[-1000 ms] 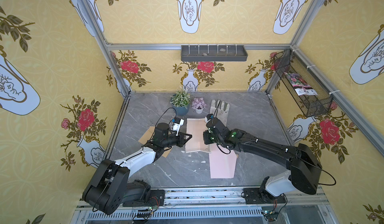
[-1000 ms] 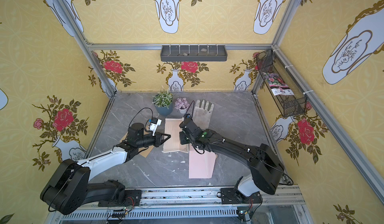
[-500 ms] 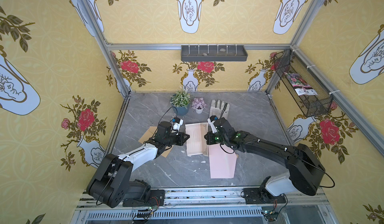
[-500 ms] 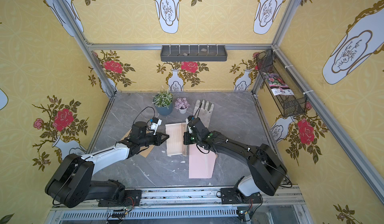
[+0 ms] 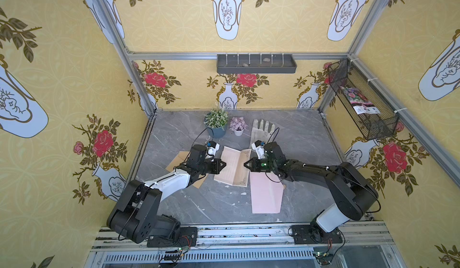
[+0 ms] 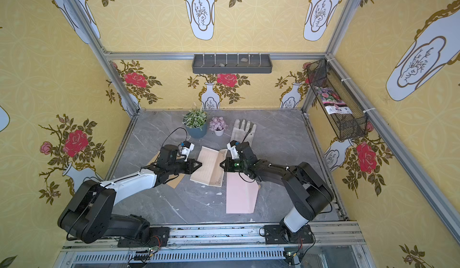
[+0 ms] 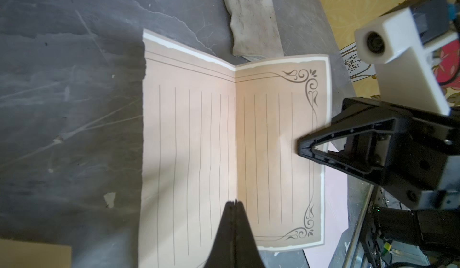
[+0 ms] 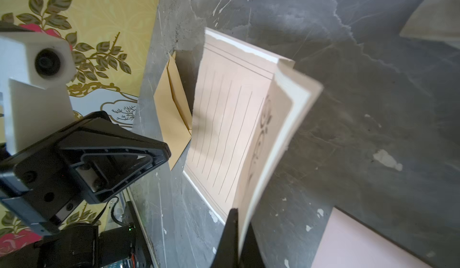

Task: Take the letter paper out of the envelope
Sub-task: Place the letter paper at the center of the board.

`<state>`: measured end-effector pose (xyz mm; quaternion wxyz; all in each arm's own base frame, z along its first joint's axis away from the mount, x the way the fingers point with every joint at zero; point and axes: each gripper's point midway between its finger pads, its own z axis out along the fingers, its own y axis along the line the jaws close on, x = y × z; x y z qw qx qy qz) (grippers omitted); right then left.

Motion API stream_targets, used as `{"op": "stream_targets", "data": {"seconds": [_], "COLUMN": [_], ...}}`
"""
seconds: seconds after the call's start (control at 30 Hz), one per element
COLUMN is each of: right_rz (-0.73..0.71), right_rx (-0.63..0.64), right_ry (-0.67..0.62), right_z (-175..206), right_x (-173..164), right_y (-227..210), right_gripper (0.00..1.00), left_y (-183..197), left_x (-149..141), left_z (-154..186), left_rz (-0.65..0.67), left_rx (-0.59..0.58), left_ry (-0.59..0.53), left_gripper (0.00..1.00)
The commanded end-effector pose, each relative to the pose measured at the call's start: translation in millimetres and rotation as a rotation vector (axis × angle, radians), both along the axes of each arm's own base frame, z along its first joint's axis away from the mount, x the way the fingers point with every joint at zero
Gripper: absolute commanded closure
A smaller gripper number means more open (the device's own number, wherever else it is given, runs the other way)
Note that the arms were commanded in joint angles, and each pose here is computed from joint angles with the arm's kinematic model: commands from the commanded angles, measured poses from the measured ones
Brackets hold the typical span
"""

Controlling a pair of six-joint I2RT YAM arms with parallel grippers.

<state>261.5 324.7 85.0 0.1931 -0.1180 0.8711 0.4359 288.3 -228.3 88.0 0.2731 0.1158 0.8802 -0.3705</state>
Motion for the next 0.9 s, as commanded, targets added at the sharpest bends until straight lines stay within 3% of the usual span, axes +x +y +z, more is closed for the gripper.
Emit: {"op": "stream_targets", "data": {"seconds": [0.0,0.27,0.4,0.5,0.87], "right_rz": [0.046,0.114,0.089,0.062,0.008], "right_rx": [0.083,0.074,-0.060,-0.164,-0.378], "right_ry": [-0.015,0.049,0.025,0.004,0.021], "right_z": [11,-12,-23,-30,-71], "right_x": [0,-3,0,2,1], "right_y": [14,35,34,28,-1], "right_gripper": [1.00,1.00,1.00,1.00,0.98], "left_y": [-5,-7,0,-1,-2], "left_x": [-1,0,3,4,5], "left_z": [3,-17,-45,-56,-62], "left_rz": [-0.029,-0.031,-0.007,-0.003,0.004], "left_rx": [-0.025,0.001,0.081,0.074,0.065], "left_ry": [-0.015,0.067,0.179,0.233,0.245], "left_gripper": [0.97,0.98,1.00,1.00,1.00]}}
